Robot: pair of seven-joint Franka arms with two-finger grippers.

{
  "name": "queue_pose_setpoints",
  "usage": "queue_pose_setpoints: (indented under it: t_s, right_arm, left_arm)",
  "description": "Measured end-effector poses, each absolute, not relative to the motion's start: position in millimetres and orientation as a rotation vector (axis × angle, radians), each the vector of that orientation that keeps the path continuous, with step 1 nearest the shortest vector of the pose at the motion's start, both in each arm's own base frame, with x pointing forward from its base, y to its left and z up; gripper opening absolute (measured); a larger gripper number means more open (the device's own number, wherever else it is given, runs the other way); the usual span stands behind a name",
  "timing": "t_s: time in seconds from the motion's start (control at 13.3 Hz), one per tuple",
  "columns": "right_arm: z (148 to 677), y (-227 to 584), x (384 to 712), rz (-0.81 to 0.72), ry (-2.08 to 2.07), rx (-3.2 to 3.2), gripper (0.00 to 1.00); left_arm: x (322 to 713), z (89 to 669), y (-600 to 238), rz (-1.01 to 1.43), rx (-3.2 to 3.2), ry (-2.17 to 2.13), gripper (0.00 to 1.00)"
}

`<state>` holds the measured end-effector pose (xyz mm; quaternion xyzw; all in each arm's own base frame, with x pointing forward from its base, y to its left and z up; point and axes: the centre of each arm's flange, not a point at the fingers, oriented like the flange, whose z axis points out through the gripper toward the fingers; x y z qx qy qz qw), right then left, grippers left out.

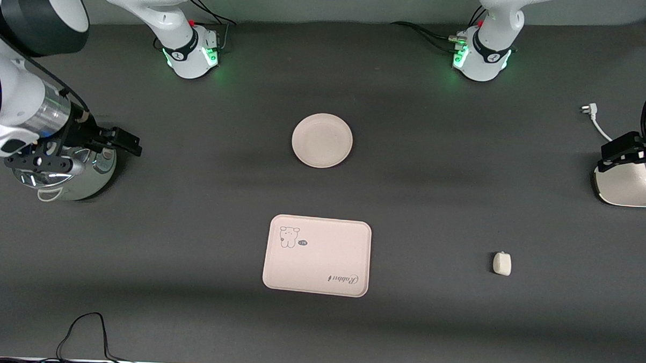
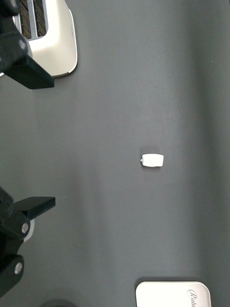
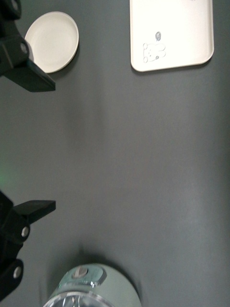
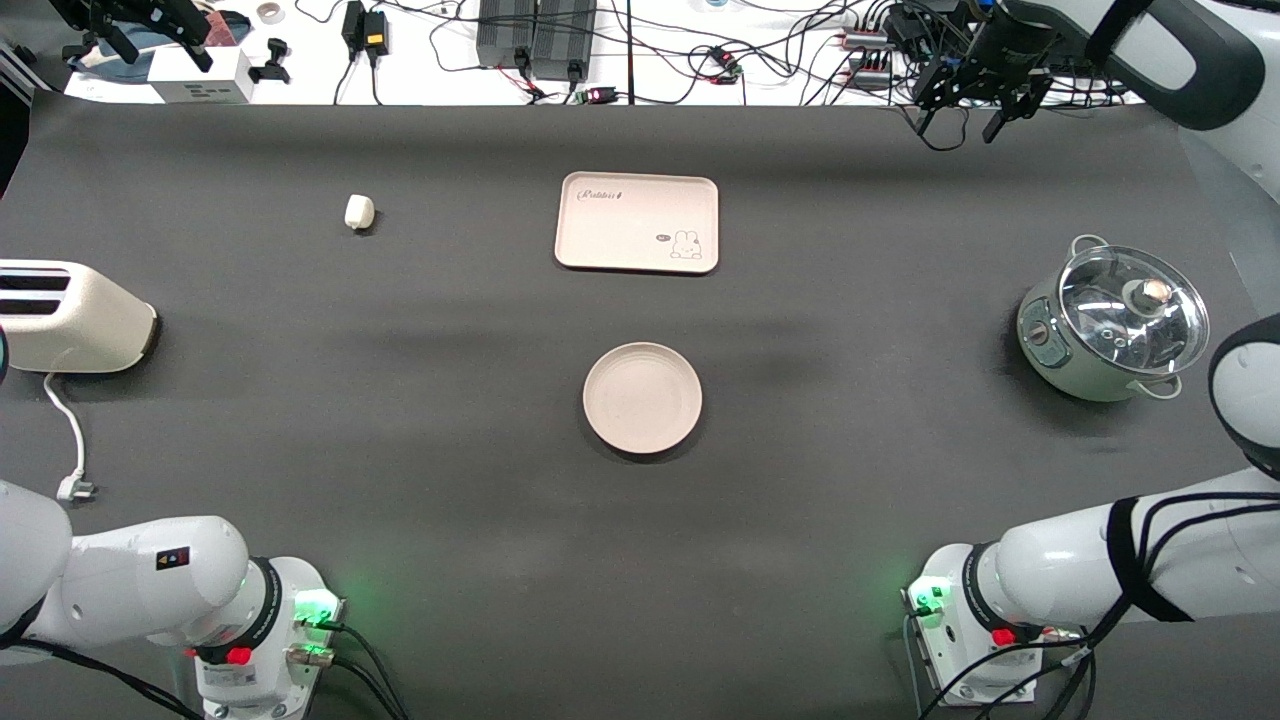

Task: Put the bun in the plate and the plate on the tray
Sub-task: 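Reach the left gripper to the white bun and grasp it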

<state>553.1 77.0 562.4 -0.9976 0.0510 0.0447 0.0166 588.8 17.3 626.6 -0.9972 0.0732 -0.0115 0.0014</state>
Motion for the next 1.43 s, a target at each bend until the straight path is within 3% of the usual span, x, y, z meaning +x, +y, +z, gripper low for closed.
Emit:
queue_pose_setpoints:
  t_s: [0.45, 0.6, 0.9, 1.13, 1.43]
  right_arm:
    - [578, 62, 546, 0.168, 0.189, -3.124, 1.0]
    - [583, 48, 547, 0.168, 0.219, -3.12, 1.0]
    - [584, 56, 546, 0.171, 0.195, -3.122, 1.0]
    - [580, 57, 547, 0.183, 0.192, -3.123, 1.0]
    - [565, 63, 564, 0.214, 0.188, -3.115, 1.0]
  left_arm:
    - [603, 602, 12, -0.003, -3.141, 0.253, 1.0]
    - [635, 550, 1, 0.003, -3.158, 0.293, 1.0]
    - [704, 388, -14, -0.092, -3.188, 0.336, 1.0]
    - [718, 299, -15, -0.1, -3.162, 0.361, 1.0]
    - [713, 222, -24, -0.1, -3.167, 0.3, 0.99]
